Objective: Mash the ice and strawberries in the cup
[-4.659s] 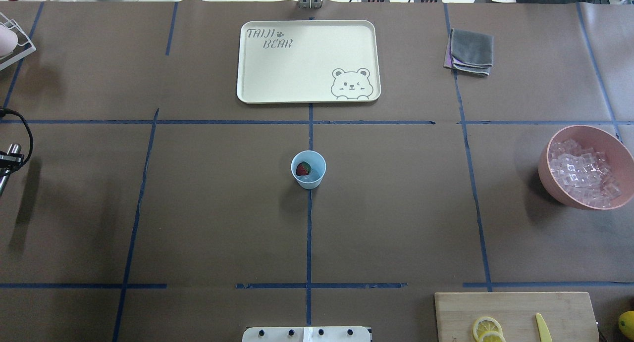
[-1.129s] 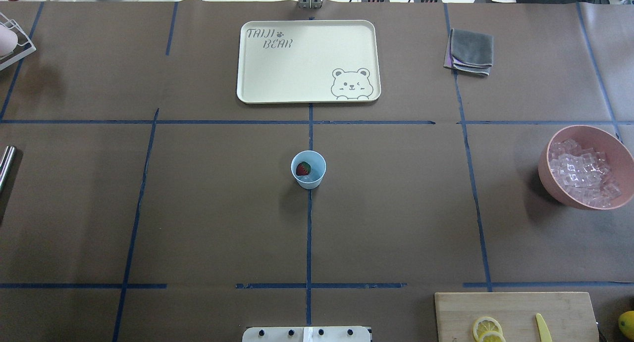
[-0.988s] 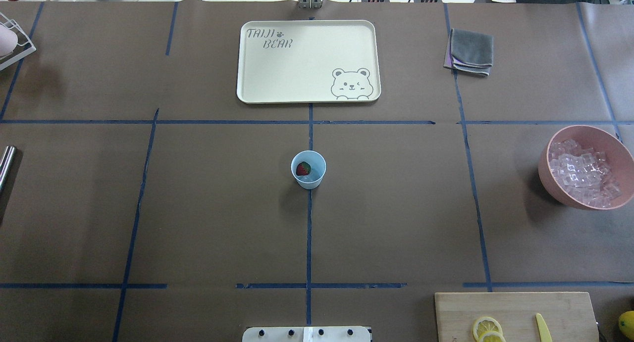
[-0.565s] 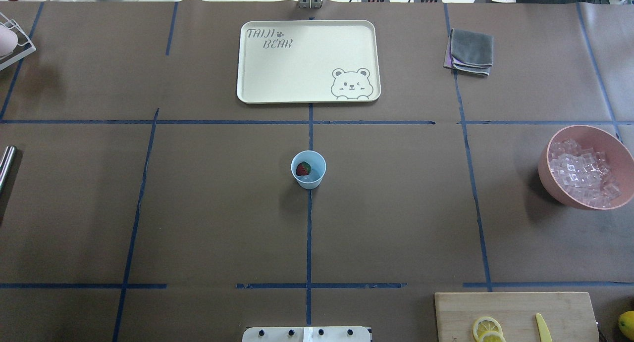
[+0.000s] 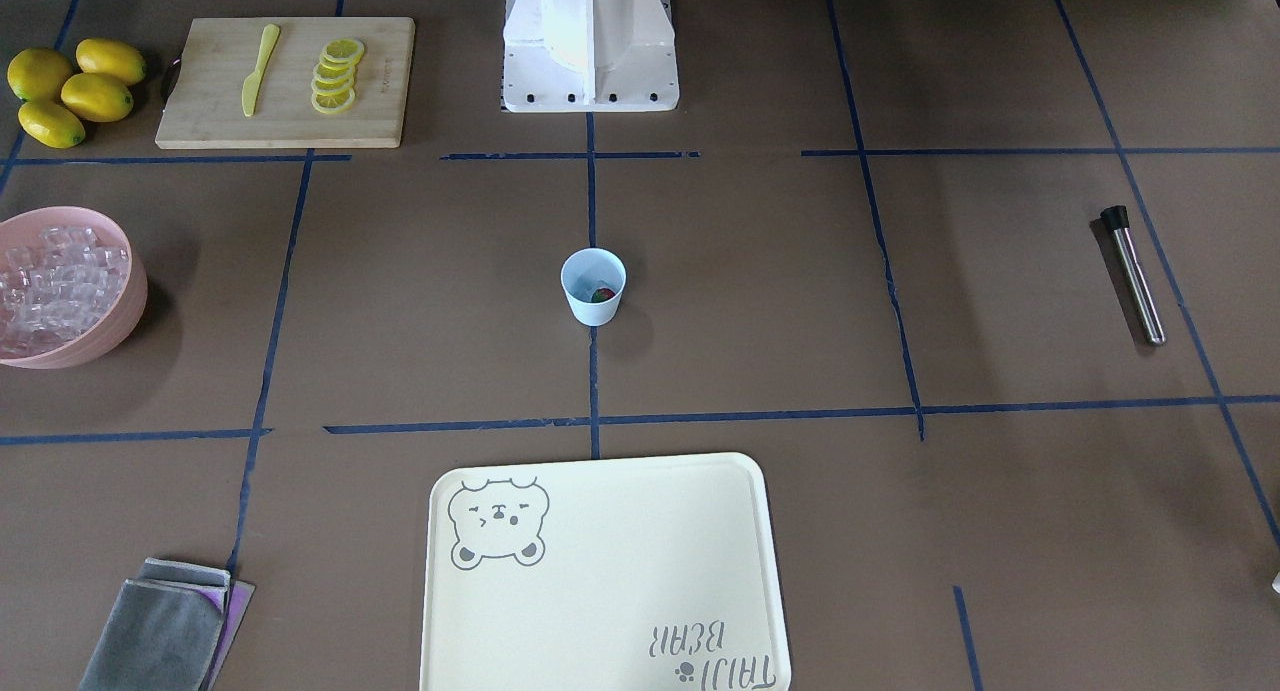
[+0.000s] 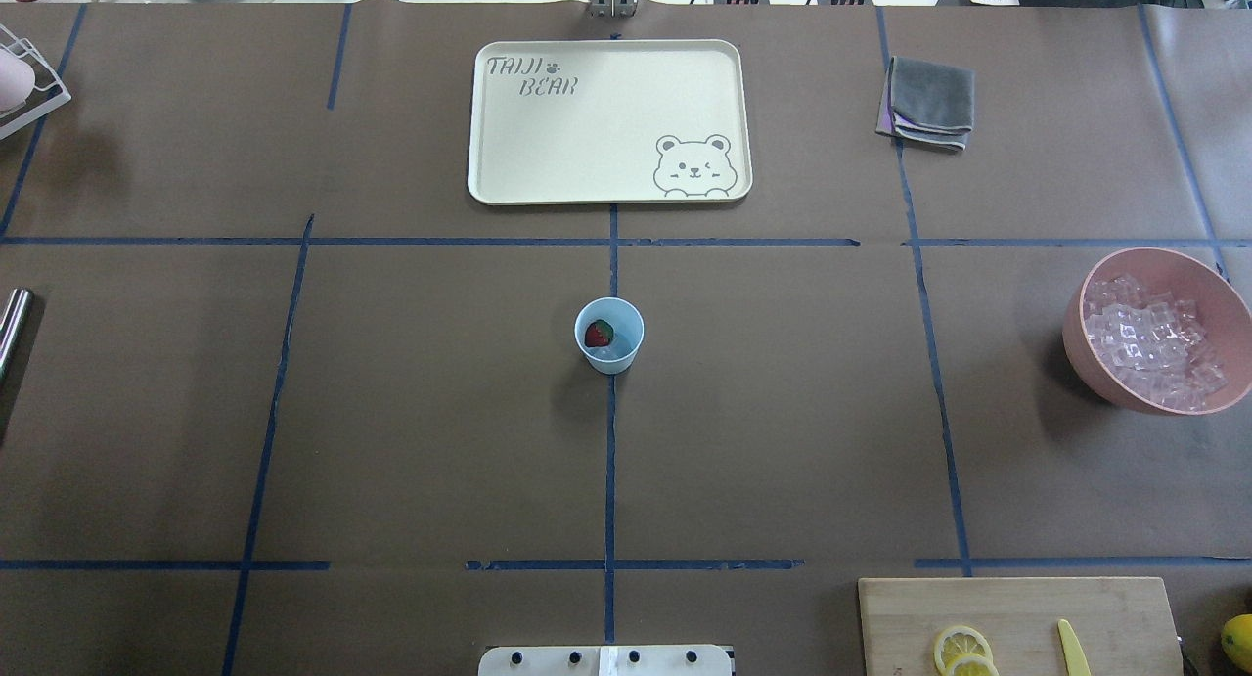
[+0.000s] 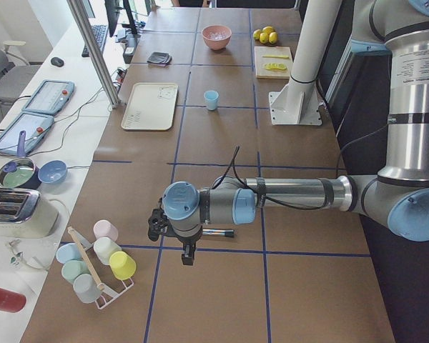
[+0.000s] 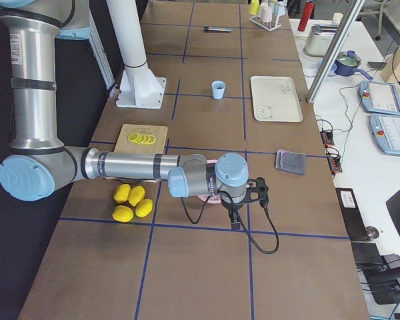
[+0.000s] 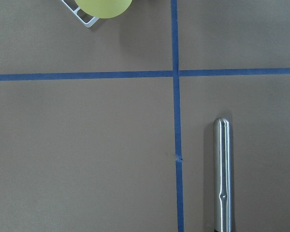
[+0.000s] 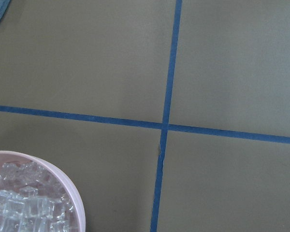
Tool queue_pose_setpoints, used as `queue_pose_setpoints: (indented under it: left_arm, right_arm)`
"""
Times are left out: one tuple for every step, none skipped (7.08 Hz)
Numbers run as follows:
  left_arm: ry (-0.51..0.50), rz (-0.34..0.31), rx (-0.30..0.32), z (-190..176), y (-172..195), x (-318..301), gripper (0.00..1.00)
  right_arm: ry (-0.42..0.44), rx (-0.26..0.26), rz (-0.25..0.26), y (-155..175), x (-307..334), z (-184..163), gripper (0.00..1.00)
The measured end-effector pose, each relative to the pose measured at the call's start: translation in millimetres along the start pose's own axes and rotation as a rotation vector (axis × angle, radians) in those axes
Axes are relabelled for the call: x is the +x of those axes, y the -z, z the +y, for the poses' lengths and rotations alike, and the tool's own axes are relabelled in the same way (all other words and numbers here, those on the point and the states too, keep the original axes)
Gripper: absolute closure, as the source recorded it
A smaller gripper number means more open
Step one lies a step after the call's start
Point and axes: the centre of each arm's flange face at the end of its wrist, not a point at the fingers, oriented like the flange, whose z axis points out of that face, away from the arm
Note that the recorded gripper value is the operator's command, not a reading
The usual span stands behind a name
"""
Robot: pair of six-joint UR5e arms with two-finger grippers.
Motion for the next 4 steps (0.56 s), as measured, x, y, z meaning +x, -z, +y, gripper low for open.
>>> queue_pose_setpoints:
  left_arm:
    - [0.001, 0.0, -0.001, 0.0, -0.8, -0.8, 0.0]
    - [0.001, 0.0, -0.002, -0.1, -1.0, -1.1, 0.0]
    - [0.001, 0.0, -0.001, -0.3, -1.0, -1.1, 0.0]
    - [0.0, 0.0, -0.001, -0.6, -0.8, -1.1, 0.0]
  right_arm:
    - [-0.004, 0.006, 0.0, 3.2, 1.6, 0.1, 0.01]
    - [-0.004, 0.011, 0.0, 5.3, 2.0, -0.3, 0.0]
    - [-0.004, 0.012, 0.0, 6.0, 2.0, -0.5, 0.0]
    - [-0.004, 0.013, 0.0, 6.5, 1.8, -0.9, 0.0]
